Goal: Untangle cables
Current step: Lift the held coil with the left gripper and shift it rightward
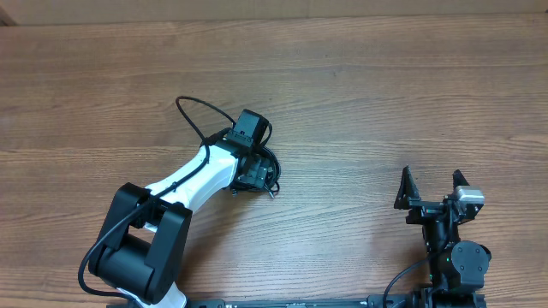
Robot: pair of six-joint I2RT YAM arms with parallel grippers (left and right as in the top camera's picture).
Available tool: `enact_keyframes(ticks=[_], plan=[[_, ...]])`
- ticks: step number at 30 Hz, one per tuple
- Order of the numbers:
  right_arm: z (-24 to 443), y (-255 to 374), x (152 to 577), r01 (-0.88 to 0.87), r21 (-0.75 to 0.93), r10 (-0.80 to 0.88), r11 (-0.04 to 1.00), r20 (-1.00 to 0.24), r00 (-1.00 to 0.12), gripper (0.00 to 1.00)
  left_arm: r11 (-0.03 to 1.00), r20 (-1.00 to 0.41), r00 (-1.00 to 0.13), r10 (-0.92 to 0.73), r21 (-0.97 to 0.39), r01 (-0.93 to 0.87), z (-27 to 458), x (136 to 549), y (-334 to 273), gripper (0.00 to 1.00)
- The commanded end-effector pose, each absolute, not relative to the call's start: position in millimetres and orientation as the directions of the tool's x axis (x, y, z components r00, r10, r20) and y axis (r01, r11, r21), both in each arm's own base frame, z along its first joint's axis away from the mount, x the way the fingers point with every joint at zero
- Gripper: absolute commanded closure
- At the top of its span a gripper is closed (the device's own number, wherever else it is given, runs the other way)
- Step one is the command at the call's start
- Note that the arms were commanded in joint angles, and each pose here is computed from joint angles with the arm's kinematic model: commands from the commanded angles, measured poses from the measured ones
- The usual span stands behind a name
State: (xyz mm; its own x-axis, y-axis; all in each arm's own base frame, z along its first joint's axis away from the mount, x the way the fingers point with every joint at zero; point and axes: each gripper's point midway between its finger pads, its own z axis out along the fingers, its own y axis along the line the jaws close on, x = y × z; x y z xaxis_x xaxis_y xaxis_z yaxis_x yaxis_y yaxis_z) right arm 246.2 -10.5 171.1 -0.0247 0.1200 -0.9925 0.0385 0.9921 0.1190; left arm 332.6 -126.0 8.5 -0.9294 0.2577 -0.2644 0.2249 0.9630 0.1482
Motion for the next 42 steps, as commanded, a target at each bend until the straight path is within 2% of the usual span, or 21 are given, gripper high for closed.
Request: enact_keyframes(ticks=[1,8,13,14,16,20,22,25,27,29,34,36,42], plan=[[169,-10,246,0.036,0.115,0.116,0.993,-0.993,-0.020,0.00,0.981,-0.208,-0.961,0.179,-0.035,0.191,-1,315,-153,0.00],[169,-11,246,0.036,0.115,0.116,0.993,-0.993,-0.020,0.00,0.969,-0.178,-0.967,0.184,-0.130,0.208,-1,306,-169,0.00],[169,-10,246,0.036,0.115,0.116,0.993,-0.993,-0.020,0.00,0.969,-0.155,-0.970,0.186,-0.132,0.207,-2,301,-168,0.00],[169,-10,246,0.036,0.115,0.116,0.993,-0.993,-0.020,0.00,0.970,-0.153,-0.971,0.186,-0.131,0.206,-2,301,-168,0.15],[169,-11,246,0.036,0.115,0.116,0.993,-0.993,-0.020,0.00,0.977,-0.138,-0.979,0.150,-0.134,0.169,-2,299,-166,0.25],[169,-10,246,0.036,0.115,0.116,0.993,-0.993,-0.020,0.00,0.993,-0.084,-0.996,-0.012,-0.122,-0.002,-4,291,-159,0.63],[169,-10,246,0.036,0.115,0.116,0.993,-0.993,-0.020,0.00,0.991,-0.062,-0.995,-0.073,-0.114,-0.065,-5,287,-156,0.75],[169,-10,246,0.036,0.115,0.116,0.993,-0.993,-0.020,0.00,0.992,-0.070,-0.994,-0.087,-0.097,-0.080,-5,288,-154,0.76],[169,-11,246,0.036,0.115,0.116,0.993,-0.993,-0.020,0.00,0.995,-0.099,-0.991,-0.088,-0.049,-0.083,-5,292,-145,0.69],[169,-11,246,0.036,0.115,0.116,0.993,-0.993,-0.020,0.00,0.996,-0.142,-0.986,-0.088,0.020,-0.091,-4,299,-132,0.70],[169,-10,246,0.036,0.115,0.116,0.993,-0.993,-0.020,0.00,0.964,-0.312,-0.948,-0.058,0.228,-0.134,8,327,-95,0.87],[169,-10,246,0.036,0.115,0.116,0.993,-0.993,-0.020,0.00,0.954,-0.367,-0.930,0.010,0.283,-0.101,15,341,-89,0.96],[169,-10,246,0.036,0.115,0.116,0.993,-0.993,-0.020,0.00,0.905,-0.454,-0.811,0.370,0.373,0.204,34,391,-112,0.96]])
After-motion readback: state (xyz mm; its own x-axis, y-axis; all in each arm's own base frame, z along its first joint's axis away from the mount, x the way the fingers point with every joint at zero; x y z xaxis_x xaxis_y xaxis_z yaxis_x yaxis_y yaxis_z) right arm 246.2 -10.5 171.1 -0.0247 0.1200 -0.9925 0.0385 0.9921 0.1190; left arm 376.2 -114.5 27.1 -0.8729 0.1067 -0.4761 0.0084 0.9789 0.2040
